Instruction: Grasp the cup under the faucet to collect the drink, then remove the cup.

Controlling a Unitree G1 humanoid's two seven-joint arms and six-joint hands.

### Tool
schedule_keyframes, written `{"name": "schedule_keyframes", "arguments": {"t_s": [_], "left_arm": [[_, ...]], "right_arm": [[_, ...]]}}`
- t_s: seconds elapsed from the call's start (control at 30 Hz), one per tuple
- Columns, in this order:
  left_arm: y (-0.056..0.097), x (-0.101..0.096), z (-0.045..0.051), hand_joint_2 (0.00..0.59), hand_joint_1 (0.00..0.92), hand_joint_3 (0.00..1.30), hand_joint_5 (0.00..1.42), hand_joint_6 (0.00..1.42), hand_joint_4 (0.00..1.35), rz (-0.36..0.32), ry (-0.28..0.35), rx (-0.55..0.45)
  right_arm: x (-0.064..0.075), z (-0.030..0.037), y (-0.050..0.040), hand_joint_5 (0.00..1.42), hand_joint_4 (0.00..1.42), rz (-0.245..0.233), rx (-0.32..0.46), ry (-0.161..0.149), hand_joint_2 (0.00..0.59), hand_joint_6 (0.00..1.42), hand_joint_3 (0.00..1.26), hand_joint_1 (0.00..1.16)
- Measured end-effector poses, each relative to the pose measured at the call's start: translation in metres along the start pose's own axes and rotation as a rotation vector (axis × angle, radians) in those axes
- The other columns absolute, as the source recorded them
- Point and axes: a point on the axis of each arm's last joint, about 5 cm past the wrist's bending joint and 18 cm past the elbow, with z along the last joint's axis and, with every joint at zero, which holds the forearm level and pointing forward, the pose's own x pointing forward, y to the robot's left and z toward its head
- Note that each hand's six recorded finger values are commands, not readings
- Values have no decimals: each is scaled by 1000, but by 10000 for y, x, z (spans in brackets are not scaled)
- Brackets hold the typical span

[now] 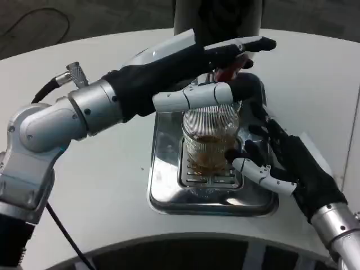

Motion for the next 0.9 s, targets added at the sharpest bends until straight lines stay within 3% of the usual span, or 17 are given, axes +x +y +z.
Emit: {"name": "schedule_keyframes", "arguments": {"t_s": [0.6,0.9], "left_arm": [[22,20,-8,139,0,111,120,56,29,-4,0,4],[24,32,-4,139,0,111,121,60,29,-7,-2,7]], "right_arm": [[8,-26,-10,109,3,8,12,-11,243,2,47,629],[16,15,-41,109,7,-8,21,-36,245,2,47,633]]}}
